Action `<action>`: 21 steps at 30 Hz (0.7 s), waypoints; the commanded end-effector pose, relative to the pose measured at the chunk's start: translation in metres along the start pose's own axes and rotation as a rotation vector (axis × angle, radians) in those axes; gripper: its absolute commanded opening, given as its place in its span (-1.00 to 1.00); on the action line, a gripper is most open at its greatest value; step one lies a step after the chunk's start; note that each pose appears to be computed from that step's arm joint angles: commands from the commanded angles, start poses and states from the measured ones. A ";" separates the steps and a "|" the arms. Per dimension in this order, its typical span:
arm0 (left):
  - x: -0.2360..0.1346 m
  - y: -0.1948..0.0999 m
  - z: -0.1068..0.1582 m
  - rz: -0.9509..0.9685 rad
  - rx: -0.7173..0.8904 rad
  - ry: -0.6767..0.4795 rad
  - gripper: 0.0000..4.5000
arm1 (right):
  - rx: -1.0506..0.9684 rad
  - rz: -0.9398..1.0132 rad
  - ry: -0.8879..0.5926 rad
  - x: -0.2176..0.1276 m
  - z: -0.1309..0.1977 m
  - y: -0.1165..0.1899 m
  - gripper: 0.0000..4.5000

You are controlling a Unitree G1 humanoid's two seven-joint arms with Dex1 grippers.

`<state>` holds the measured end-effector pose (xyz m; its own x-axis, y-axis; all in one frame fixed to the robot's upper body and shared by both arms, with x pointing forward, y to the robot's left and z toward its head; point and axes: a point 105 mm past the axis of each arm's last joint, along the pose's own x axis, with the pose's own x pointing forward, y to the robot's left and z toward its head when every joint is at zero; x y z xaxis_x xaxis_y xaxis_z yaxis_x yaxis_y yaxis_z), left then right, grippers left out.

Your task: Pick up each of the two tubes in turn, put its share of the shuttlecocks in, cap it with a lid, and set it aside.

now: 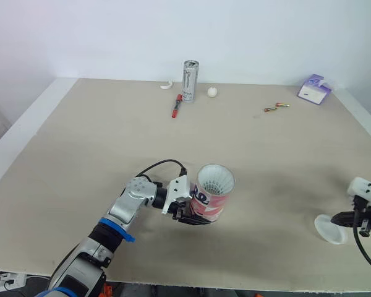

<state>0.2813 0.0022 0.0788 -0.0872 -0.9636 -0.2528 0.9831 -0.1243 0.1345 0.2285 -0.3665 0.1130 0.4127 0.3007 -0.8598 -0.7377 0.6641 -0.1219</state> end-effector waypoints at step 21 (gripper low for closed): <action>-0.002 0.001 -0.012 -0.017 -0.036 0.060 0.32 | -0.824 0.052 -0.514 -0.088 0.232 0.088 -0.97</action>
<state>0.2848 0.0033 0.0791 -0.0938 -0.9576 -0.2724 0.9826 -0.1331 0.1295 0.2582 -0.1867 0.2881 0.4444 0.6879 -0.5739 -0.8230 0.0605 -0.5648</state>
